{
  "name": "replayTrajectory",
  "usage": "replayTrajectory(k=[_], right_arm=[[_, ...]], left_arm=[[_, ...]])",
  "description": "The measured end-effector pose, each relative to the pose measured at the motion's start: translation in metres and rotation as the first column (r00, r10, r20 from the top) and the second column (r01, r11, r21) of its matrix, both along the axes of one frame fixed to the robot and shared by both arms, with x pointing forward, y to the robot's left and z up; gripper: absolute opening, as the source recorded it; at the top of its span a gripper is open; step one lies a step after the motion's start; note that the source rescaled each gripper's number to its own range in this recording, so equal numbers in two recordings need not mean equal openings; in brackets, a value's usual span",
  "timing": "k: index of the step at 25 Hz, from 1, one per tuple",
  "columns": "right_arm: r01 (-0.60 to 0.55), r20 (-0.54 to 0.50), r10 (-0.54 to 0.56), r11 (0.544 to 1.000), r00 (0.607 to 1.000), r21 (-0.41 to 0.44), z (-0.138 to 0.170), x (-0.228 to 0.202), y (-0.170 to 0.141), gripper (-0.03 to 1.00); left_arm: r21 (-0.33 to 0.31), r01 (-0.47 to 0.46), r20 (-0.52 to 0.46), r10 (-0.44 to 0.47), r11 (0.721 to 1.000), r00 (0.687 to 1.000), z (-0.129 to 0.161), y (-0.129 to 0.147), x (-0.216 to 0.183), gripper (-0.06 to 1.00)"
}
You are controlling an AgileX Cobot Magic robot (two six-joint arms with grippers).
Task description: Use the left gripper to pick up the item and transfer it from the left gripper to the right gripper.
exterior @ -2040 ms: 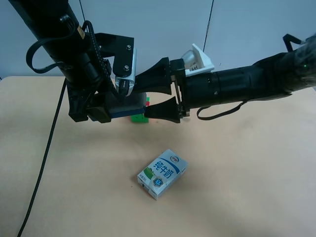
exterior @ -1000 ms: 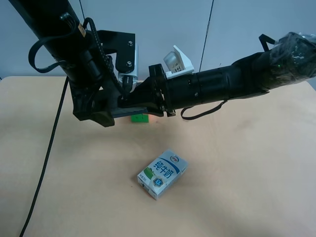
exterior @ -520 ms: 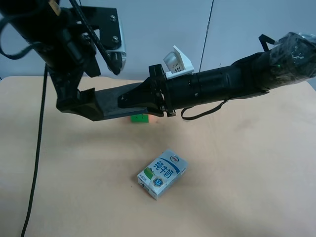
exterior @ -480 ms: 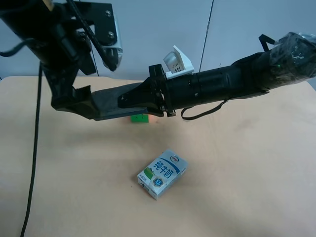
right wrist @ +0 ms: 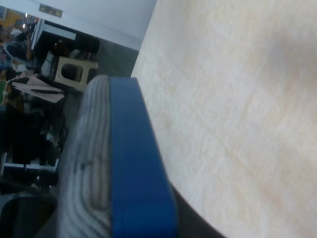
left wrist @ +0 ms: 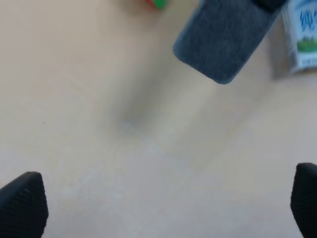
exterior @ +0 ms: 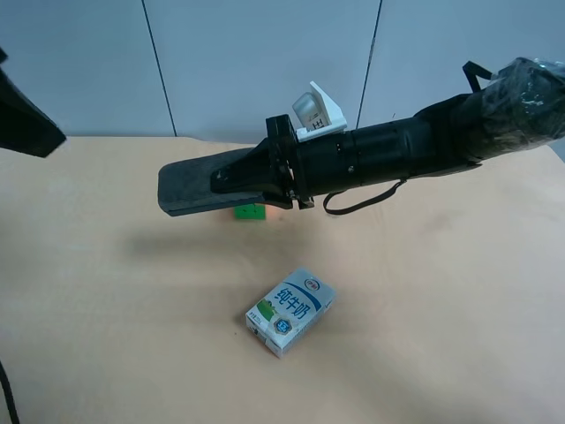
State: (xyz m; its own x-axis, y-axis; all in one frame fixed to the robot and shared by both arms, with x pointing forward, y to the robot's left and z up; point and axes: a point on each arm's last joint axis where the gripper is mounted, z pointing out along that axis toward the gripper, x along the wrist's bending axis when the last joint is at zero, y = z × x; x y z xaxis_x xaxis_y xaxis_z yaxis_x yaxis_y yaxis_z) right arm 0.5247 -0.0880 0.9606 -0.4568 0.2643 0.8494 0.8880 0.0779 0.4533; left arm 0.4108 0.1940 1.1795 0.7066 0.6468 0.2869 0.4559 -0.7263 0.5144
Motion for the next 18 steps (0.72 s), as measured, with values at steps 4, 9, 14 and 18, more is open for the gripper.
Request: replayTrajectory(k=[4, 9, 14, 18], right_arm=[[0.0, 0.0, 0.0, 1.0, 1.0, 0.0, 0.0, 0.0, 0.0, 0.0], [-0.006, -0.001, 0.006, 1.0, 1.0, 0.007, 0.001, -0.001, 0.0, 0.0], [-0.01, -0.007, 0.01, 1.0, 1.0, 0.013, 0.001, -0.001, 0.0, 0.0], [-0.013, -0.017, 0.014, 1.0, 1.0, 0.019, 0.002, -0.002, 0.001, 0.0]], left_arm=[[-0.077, -0.051, 0.037, 0.054, 0.996, 0.998, 0.003, 0.025, -0.036, 0.99], [-0.136, -0.107, 0.035, 0.113, 0.985, 0.993, -0.024, 0.057, -0.08, 0.99], [-0.24, -0.11, 0.08, 0.133, 0.964, 0.988, -0.051, 0.082, -0.12, 1.0], [-0.316, -0.098, 0.087, 0.132, 0.944, 0.987, -0.075, 0.095, -0.145, 1.0]])
